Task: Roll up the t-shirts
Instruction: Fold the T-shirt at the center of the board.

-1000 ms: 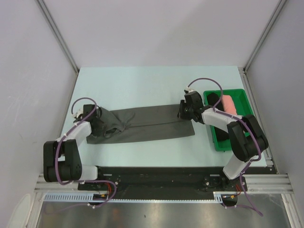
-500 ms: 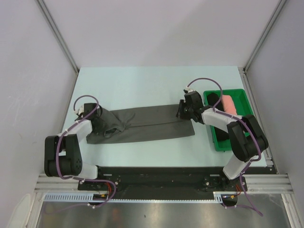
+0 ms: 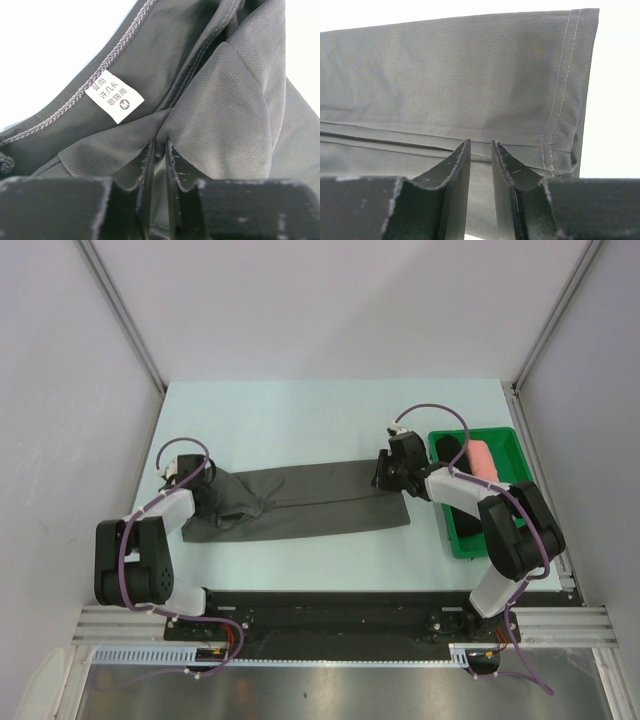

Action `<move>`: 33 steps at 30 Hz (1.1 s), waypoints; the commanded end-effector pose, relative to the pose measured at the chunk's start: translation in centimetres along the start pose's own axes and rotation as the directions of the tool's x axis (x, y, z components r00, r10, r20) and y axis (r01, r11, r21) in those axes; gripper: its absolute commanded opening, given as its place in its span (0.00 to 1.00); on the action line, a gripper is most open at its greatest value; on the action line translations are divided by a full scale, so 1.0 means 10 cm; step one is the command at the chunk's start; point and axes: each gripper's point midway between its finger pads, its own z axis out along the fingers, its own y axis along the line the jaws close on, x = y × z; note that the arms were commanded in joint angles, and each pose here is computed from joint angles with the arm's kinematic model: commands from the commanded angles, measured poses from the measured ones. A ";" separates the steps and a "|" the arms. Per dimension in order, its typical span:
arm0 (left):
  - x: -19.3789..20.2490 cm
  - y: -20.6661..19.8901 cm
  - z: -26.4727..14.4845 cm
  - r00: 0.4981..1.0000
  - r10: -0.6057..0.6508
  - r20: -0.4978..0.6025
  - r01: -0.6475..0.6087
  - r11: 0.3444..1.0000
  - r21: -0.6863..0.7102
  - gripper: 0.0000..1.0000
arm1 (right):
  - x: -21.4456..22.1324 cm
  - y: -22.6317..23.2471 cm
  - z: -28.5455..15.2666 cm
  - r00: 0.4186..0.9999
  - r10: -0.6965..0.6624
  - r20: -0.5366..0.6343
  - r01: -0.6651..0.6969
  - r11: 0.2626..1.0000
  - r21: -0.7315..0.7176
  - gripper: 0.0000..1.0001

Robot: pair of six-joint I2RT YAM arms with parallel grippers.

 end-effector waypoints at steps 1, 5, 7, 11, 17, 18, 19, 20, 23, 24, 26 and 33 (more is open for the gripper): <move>-0.15 -0.03 -0.08 0.999 0.000 0.044 0.000 1.000 0.001 0.15 | -0.09 0.04 -0.01 0.999 0.007 0.032 -0.006 1.000 -0.019 0.28; -0.18 -0.03 -0.12 0.998 0.001 0.060 -0.002 1.000 0.006 0.09 | -0.08 0.02 0.00 0.999 0.010 0.031 -0.010 1.000 -0.015 0.28; -0.19 -0.02 -0.13 0.998 0.002 0.063 -0.002 1.000 -0.001 0.06 | -0.08 0.02 0.00 1.000 0.009 0.029 -0.008 1.000 -0.015 0.28; -0.28 -0.01 -0.20 0.996 -0.005 0.090 0.006 1.000 -0.014 0.00 | -0.08 -0.01 0.01 1.000 0.009 0.027 -0.009 1.000 -0.007 0.28; -0.40 0.10 -0.31 0.990 -0.018 0.138 0.026 0.998 -0.058 0.00 | -0.06 -0.08 0.03 1.000 0.018 0.022 -0.018 1.000 0.002 0.28; -0.41 0.14 -0.34 0.989 -0.024 0.146 0.035 0.997 -0.072 0.00 | -0.06 -0.08 0.04 1.000 0.020 0.020 -0.020 1.000 0.002 0.28; -0.40 0.16 -0.35 0.989 -0.027 0.148 0.038 0.997 -0.073 0.00 | -0.06 -0.09 0.04 1.000 0.021 0.021 -0.021 1.000 0.002 0.28; -0.39 0.17 -0.35 0.989 -0.027 0.145 0.038 0.997 -0.069 0.00 | -0.05 -0.10 0.05 1.000 0.023 0.019 -0.023 1.000 0.003 0.28; -0.36 0.18 -0.35 0.990 -0.024 0.137 0.032 0.998 -0.055 0.01 | -0.03 -0.10 0.07 1.000 0.025 0.013 -0.025 1.000 -0.001 0.28; -0.33 0.13 -0.36 0.992 -0.019 0.126 0.022 0.999 -0.029 0.07 | -0.03 -0.10 0.07 1.000 0.027 0.013 -0.027 1.000 -0.001 0.28; -0.34 0.06 -0.41 0.991 -0.016 0.133 0.013 1.000 0.021 0.30 | -0.02 -0.11 0.08 1.000 0.029 0.011 -0.029 1.000 0.000 0.28; -0.40 -0.46 -0.75 0.983 0.056 0.175 -0.096 0.968 0.232 0.46 | 0.00 -0.15 0.07 1.000 0.026 0.006 -0.026 0.999 0.023 0.28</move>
